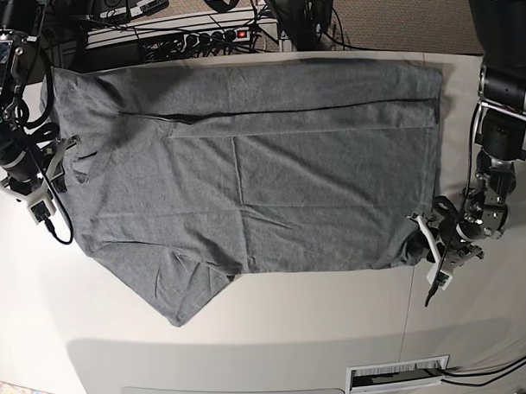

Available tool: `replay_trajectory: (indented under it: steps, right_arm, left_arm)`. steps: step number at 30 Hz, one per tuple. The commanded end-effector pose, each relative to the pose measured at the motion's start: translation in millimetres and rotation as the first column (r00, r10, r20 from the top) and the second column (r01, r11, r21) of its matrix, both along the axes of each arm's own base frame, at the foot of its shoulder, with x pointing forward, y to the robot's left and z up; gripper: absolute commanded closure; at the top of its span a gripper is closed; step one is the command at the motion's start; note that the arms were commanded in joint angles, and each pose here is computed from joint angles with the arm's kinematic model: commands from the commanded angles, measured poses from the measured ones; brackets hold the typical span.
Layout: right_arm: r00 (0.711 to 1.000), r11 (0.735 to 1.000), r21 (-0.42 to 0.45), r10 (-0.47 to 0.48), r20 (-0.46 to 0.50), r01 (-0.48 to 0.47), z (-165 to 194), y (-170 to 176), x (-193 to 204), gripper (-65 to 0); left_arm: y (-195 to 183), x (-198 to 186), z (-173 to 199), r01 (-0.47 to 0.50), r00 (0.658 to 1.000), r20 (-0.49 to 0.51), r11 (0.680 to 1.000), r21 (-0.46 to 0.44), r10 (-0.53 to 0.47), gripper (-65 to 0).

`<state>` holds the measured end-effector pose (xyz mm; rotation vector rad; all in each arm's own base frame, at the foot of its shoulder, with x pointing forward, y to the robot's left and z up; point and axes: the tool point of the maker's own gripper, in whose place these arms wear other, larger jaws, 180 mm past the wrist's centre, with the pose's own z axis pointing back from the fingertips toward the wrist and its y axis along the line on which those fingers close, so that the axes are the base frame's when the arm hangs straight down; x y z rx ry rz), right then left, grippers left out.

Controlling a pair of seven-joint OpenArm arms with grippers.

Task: Fold the T-shirt properly
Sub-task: 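Move the right gripper to the hem corner beside it and grasp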

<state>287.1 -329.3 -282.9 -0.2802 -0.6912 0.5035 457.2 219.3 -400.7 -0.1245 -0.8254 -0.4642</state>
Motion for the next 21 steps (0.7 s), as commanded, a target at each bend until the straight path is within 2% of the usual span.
replay_trajectory:
  steps: [1,3,5,10,17,21]
  right_arm:
    - [0.999,1.0,-0.02,0.005,0.04,-0.004,15.0,-4.5,6.6,-16.8]
    - [0.999,1.0,-0.02,0.005,0.039,-0.004,15.0,-4.5,6.6,-16.8]
    - [0.999,1.0,-0.021,0.005,0.039,-0.004,15.0,-4.6,6.6,-16.8]
    - [0.999,1.0,-0.022,0.003,0.037,-0.003,14.7,-4.9,6.2,-16.8]
    - [0.998,1.0,-0.011,0.018,0.067,-0.018,18.4,-1.5,10.4,-16.8]
    - [0.994,0.999,-0.019,0.032,0.107,-0.03,24.4,-0.7,16.0,-16.8]
  left_arm:
    - [-2.8,17.0,22.6,0.003,0.998,0.061,1.0,-0.021,-0.001,-25.7]
    - [-14.1,17.9,21.0,0.014,0.998,0.061,0.999,-0.036,-0.012,-24.4]
    - [-25.9,18.8,19.7,0.026,0.998,0.061,0.998,-0.052,-0.023,-20.4]
    - [-38.1,19.5,16.2,0.058,0.997,0.061,0.998,-0.021,-0.057,0.0]
    - [-24.9,22.7,30.8,0.1,0.992,0.067,0.994,0.048,-0.103,0.0]
    - [-20.1,15.3,41.1,0.121,0.992,0.029,0.993,0.009,-0.121,0.0]
